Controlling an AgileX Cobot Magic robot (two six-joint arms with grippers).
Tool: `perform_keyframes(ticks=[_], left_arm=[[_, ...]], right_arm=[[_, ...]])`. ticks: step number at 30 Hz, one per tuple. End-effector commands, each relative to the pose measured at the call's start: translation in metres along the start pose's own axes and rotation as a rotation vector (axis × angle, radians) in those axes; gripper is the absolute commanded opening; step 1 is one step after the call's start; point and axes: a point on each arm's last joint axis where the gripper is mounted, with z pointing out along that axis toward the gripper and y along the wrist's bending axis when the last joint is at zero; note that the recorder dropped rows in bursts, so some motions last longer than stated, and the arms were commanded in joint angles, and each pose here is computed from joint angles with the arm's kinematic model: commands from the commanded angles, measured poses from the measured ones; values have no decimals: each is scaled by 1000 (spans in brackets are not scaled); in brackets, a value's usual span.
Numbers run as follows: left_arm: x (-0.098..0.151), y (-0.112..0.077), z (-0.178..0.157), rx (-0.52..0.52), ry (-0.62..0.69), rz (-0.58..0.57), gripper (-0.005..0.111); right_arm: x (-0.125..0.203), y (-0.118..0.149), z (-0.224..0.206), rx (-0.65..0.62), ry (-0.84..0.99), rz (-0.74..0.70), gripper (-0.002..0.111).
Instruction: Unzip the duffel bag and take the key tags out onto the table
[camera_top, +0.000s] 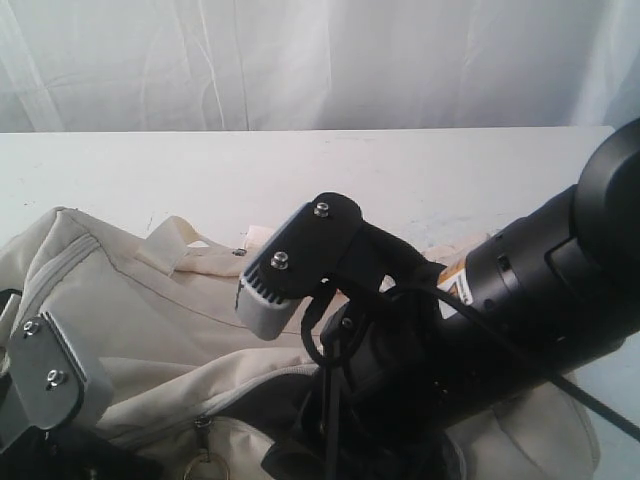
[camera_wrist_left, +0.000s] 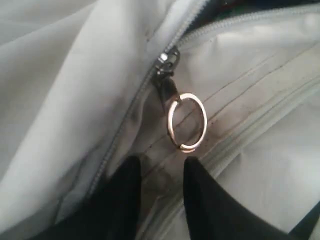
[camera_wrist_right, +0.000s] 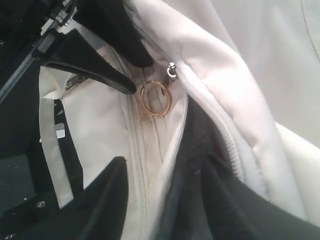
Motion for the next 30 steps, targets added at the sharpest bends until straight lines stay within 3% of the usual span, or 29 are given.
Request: perform_keyframes(ticks=[1,7,10,18,23,30], left_arm=[[10,0,-1,3,99,117,36],[0,-2,-1,11,-13,104,44],[-6,-2,0,20,-75,40,49],[-9,-1,2,34,-191,-165,49],[0,2,14,16,-138,-249,49],[-6,3,21,31,-200,-325,49]], right_arm=[[0,-1,0,2,0,-3,44],[0,-1,0,2,0,-3,44],[0,-1,0,2,0,-3,44],[0,-1,0,2,0,-3,44],[0,-2,0,7,-7,-20,44],[-1,-2,0,13,-16,-20,44]])
